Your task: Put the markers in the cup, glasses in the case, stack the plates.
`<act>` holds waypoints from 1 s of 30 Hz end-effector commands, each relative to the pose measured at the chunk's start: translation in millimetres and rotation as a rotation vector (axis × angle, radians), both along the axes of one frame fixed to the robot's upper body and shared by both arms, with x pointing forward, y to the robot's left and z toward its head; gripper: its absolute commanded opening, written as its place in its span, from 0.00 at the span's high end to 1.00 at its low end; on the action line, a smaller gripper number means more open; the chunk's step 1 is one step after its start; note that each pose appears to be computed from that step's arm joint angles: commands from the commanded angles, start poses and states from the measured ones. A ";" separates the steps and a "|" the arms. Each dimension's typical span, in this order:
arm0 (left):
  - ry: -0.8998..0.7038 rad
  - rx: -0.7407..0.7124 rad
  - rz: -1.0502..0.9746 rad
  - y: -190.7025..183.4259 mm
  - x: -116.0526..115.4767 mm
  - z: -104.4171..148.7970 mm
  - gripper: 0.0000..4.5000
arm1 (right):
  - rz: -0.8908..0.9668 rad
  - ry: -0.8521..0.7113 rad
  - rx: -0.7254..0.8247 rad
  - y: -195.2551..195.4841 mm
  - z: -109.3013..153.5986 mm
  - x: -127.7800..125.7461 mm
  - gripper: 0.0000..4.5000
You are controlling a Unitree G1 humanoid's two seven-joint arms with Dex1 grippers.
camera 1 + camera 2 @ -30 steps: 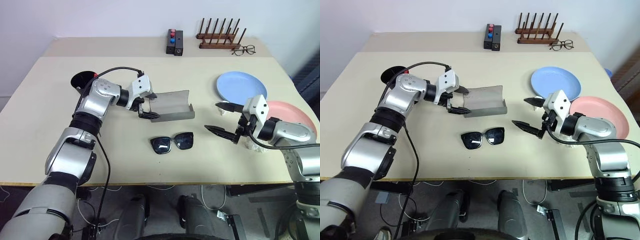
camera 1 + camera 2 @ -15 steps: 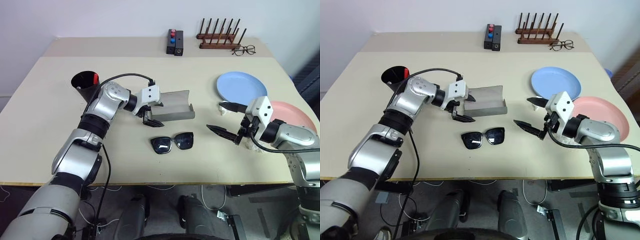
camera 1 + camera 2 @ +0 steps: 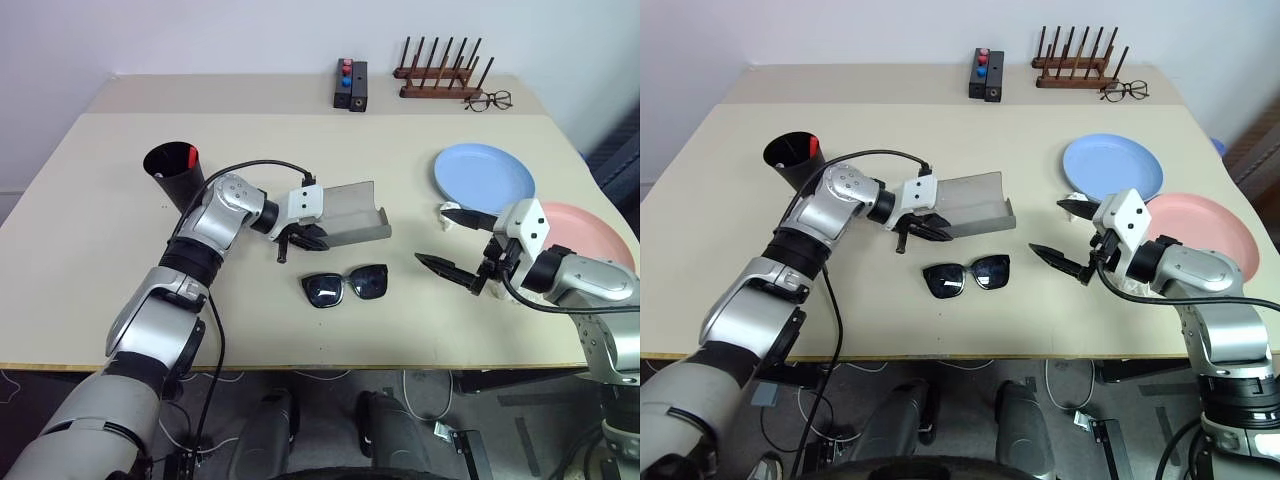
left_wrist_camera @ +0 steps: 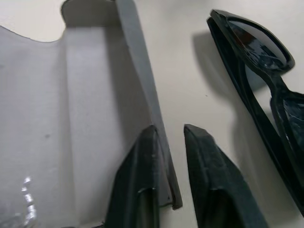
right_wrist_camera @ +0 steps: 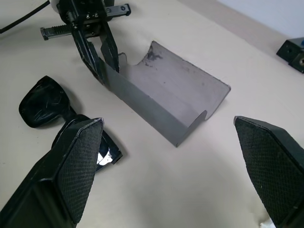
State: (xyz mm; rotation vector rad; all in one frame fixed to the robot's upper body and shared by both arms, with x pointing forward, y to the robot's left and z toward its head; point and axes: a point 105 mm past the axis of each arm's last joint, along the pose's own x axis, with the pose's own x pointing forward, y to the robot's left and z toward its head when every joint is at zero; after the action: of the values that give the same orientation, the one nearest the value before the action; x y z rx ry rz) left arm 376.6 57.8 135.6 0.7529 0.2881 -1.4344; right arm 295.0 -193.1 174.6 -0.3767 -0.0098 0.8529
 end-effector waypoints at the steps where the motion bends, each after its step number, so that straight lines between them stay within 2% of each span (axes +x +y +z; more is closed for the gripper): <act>1: -0.033 -0.007 -0.017 -0.8 -1.9 8.2 0.84 | 0.007 -0.069 -0.004 -0.1 17.8 -2.8 0.00; 6: -0.004 -0.014 0.003 2.2 -1.6 7.9 0.84 | 0.007 -0.068 -0.006 -0.8 16.3 -1.3 0.00; 8: 0.009 -0.024 0.012 1.1 -1.5 9.4 0.97 | 0.008 -0.070 -0.006 -1.4 16.8 -1.0 0.00; 9: 0.004 -0.026 0.016 0.4 -0.7 10.1 1.00 | 0.008 -0.070 -0.006 -1.6 17.0 -0.9 0.00; 23: -0.027 -0.009 0.013 15.9 -1.8 16.1 1.00 | 0.007 -0.071 -0.010 -4.4 15.8 0.2 0.00; 30: -0.007 0.002 0.021 32.9 -10.0 21.1 1.00 | 0.006 -0.066 -0.013 -6.1 16.4 -0.7 0.00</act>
State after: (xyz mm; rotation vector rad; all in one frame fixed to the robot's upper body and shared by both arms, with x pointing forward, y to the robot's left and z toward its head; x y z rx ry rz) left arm 367.5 90.6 140.0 0.7599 0.3533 -1.4139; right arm 295.1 -195.5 175.2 -0.3861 -0.0148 0.8618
